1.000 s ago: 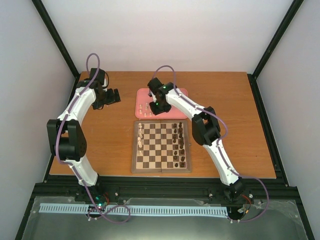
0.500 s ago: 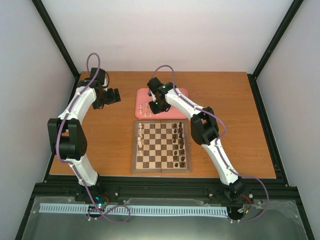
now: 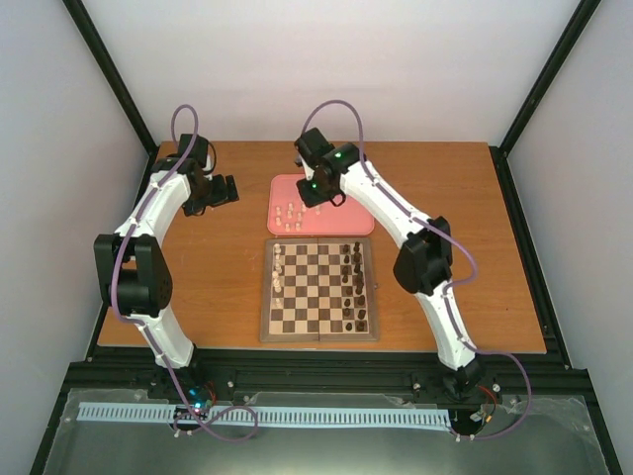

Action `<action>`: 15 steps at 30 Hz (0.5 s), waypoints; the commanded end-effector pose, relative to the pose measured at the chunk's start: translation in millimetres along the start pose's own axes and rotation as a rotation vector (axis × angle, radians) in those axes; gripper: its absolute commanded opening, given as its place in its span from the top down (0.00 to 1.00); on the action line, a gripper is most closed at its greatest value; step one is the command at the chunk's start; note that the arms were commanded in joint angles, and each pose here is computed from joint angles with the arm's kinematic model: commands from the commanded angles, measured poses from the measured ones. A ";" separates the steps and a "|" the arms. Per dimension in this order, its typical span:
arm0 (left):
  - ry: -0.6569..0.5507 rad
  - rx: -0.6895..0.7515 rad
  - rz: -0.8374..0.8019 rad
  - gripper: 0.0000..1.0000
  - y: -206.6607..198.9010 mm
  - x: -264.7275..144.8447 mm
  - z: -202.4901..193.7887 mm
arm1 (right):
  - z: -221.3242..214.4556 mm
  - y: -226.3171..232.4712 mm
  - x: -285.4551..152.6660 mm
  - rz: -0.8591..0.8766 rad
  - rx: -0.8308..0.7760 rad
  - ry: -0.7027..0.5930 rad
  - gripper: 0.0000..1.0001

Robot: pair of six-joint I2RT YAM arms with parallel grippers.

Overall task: Set up the chess pieces on the board
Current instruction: Pick up the chess piece from the storage box, then place the chess piece on the chessboard.

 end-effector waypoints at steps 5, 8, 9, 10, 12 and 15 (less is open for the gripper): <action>-0.048 0.028 0.004 0.00 -4.9 -16.8 11.3 | -55.7 79.8 -105.0 0.073 -0.154 -0.030 0.97; -0.060 0.027 -0.003 0.00 -5.9 -19.4 13.8 | -90.8 105.3 -113.8 0.102 -0.187 0.011 0.97; -0.063 0.027 -0.004 0.00 -6.2 -20.3 14.4 | -101.5 112.1 -117.0 0.104 -0.196 0.021 0.97; -0.068 0.027 -0.004 0.00 -6.5 -21.7 15.5 | -112.0 118.5 -120.5 0.107 -0.204 0.029 0.97; -0.080 0.028 -0.004 0.00 -6.8 -24.8 16.7 | -130.8 129.2 -123.9 0.118 -0.208 0.045 0.97; -0.091 0.028 -0.004 0.00 -6.9 -28.3 16.2 | -157.4 144.4 -122.3 0.137 -0.212 0.067 0.97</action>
Point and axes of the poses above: each gripper's point midway between its finger pads, its own x axis out along the fingers, its own y axis along the line the jaws close on, z = x × y, the point moved 8 cm from there along -x, back along the fingers, and after that the axes turned 7 degrees about x, right-handed, at the moved point
